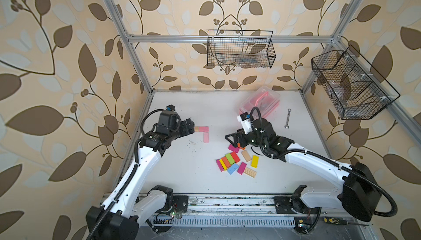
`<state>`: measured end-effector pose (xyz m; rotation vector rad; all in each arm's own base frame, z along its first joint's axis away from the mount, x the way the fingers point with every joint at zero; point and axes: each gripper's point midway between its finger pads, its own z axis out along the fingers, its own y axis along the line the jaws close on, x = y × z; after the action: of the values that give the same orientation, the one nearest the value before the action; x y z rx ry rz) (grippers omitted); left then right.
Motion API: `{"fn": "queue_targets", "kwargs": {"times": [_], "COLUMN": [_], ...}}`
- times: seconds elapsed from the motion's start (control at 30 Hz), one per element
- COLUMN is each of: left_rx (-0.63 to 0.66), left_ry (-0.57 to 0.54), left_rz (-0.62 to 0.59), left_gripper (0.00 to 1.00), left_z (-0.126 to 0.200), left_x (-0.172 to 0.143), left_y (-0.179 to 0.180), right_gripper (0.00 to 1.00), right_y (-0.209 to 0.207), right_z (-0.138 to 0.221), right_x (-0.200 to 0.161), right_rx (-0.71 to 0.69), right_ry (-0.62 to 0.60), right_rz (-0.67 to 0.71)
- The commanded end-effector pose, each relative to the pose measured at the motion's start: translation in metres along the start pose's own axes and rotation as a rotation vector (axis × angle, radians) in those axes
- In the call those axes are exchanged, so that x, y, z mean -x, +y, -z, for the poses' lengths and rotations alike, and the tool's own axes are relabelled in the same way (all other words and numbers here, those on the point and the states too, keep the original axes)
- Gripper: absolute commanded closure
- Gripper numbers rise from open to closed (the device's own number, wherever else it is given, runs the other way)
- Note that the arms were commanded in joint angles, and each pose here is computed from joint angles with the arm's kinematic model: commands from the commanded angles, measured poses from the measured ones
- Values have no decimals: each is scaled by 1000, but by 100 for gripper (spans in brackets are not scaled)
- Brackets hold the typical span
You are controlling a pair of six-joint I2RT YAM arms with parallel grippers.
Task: Assemble the number 7 with building blocks
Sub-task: Assemble the building block at the center of the board.
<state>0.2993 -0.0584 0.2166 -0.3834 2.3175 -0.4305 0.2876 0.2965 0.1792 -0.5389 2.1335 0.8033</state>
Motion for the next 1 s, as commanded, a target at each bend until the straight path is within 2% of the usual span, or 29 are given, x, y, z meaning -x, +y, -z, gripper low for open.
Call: {"fn": "queue_targets", "kwargs": {"times": [0.0, 0.1, 0.43, 0.8, 0.97], "left_rx": [-38, -65, -92, -127, -132], "left_ry": [122, 110, 153, 166, 168], "left_rz": [33, 83, 146, 156, 157], "left_gripper": [11, 10, 6, 5, 5], "left_z": [-4, -3, -10, -16, -17], "left_x": [-23, -19, -29, -33, -33], "left_y": [17, 28, 55, 52, 52], "right_gripper": [3, 2, 2, 3, 4], "right_y": [8, 6, 7, -9, -25], "right_z": [-25, -54, -122, -157, -164], "right_x": [-2, -9, -33, -59, -63], "right_rx": [-28, -60, -76, -126, -219], "right_ry": [-21, 24, 77, 116, 108], "right_rz": [293, 340, 280, 243, 231]}}
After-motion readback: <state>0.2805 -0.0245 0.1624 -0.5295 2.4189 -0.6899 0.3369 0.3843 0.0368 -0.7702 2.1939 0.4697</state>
